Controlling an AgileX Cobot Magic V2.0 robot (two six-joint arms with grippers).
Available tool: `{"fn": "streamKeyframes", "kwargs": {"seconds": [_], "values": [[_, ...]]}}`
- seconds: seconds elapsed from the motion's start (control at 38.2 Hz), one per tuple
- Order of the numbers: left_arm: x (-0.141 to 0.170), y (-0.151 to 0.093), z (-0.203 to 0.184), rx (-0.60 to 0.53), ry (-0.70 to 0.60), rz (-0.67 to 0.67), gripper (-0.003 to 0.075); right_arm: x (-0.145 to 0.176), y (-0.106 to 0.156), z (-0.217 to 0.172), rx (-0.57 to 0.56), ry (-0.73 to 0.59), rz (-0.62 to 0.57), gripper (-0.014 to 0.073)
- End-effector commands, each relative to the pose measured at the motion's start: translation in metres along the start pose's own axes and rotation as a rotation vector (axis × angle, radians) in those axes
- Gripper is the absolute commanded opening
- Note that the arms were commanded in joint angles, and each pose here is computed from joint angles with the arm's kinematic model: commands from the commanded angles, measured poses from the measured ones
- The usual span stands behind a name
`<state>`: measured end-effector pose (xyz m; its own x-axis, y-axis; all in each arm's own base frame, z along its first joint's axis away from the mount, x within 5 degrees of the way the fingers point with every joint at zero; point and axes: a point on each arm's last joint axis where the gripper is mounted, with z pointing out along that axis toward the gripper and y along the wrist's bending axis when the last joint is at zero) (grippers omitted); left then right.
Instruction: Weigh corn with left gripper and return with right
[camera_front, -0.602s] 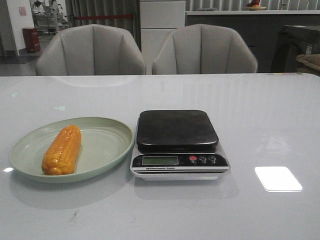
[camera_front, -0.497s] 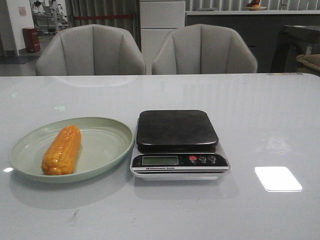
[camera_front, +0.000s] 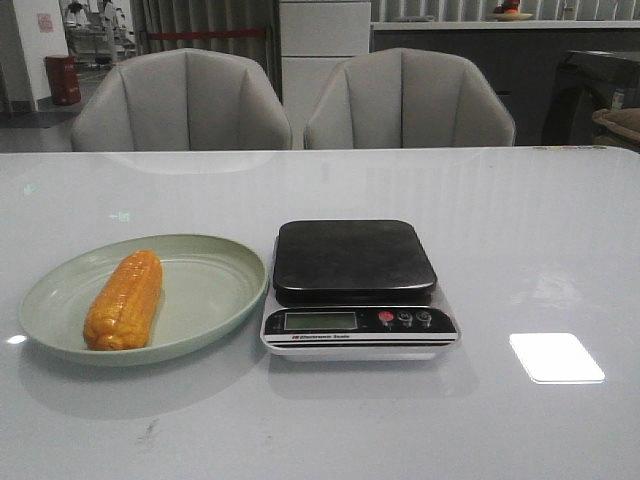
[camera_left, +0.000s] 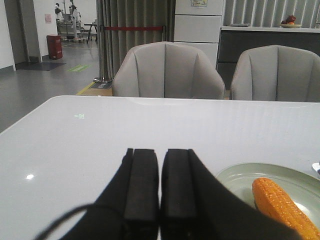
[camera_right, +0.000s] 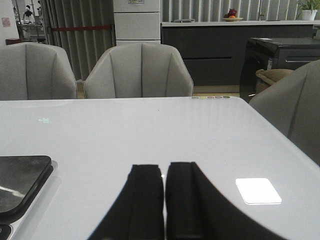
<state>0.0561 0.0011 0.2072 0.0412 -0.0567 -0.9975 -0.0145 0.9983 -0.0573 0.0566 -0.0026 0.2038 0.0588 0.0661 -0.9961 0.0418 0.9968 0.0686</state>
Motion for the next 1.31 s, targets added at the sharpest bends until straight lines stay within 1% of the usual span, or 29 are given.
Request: {"fn": "streamKeyframes", "kwargs": {"seconds": [0.0, 0.08, 0.21, 0.26, 0.34, 0.39, 0.47, 0.52, 0.6, 0.65, 0.73, 0.76, 0.86, 1.07, 1.15, 1.28], "values": [[0.003, 0.000, -0.001, 0.010, -0.060, -0.010, 0.0113, -0.004, 0.000, -0.001, -0.004, -0.083, -0.015, 0.0190], [0.003, -0.001, -0.001, 0.011, -0.063, -0.010, 0.0113, -0.004, 0.000, -0.001, -0.004, -0.083, -0.015, 0.0190], [-0.005, -0.002, -0.002, 0.026, -0.152, -0.007, 0.0113, -0.004, 0.000, -0.001, -0.004, -0.083, -0.015, 0.0190], [-0.010, -0.003, -0.002, 0.035, -0.203, -0.007, 0.0113, -0.004, 0.000, -0.001, -0.004, -0.083, -0.015, 0.0190], [-0.025, -0.005, -0.007, 0.063, -0.363, -0.007, 0.0113, -0.004, 0.000, -0.001, -0.004, -0.083, -0.015, 0.0190], [-0.034, -0.006, -0.010, 0.074, -0.435, -0.006, 0.0113, -0.004, 0.000, -0.001, -0.004, -0.083, -0.015, 0.0190], [-0.052, -0.007, -0.013, 0.073, -0.466, -0.009, 0.0113, -0.004, 0.000, -0.001, -0.004, -0.083, -0.015, 0.0190], [-0.065, -0.007, -0.014, 0.064, -0.437, -0.009, 0.0113, -0.004, 0.000, -0.001, -0.004, -0.083, -0.015, 0.0190], [-0.087, -0.007, -0.013, 0.044, -0.360, -0.010, 0.0113, -0.004, 0.000, -0.001, -0.004, -0.083, -0.015, 0.0190], [-0.104, -0.007, -0.012, 0.034, -0.310, -0.038, 0.0113, -0.004, 0.000, -0.001, -0.004, -0.083, -0.015, 0.0190], [-0.120, -0.007, -0.008, 0.027, -0.235, -0.081, 0.0113, -0.004, 0.000, -0.001, -0.004, -0.083, -0.015, 0.0190], [-0.121, -0.007, -0.005, 0.022, -0.181, -0.097, 0.0113, -0.004, 0.000, -0.001, -0.004, -0.083, -0.015, 0.0190], [-0.122, -0.007, 0.001, 0.011, -0.080, -0.105, 0.0113, -0.004, 0.000, -0.001, -0.004, -0.083, -0.015, 0.0190], [-0.117, -0.007, 0.003, 0.007, -0.037, -0.109, 0.0113, -0.004, 0.000, -0.001, -0.004, -0.083, -0.015, 0.0190], [-0.111, -0.008, 0.005, 0.031, -0.015, -0.123, 0.0114, -0.004, 0.000, -0.001, -0.004, -0.083, -0.015, 0.0190], [-0.101, -0.011, 0.011, 0.074, 0.095, -0.100, 0.0114, -0.004, 0.000, -0.001, -0.004, -0.083, -0.015, 0.0190]]}}
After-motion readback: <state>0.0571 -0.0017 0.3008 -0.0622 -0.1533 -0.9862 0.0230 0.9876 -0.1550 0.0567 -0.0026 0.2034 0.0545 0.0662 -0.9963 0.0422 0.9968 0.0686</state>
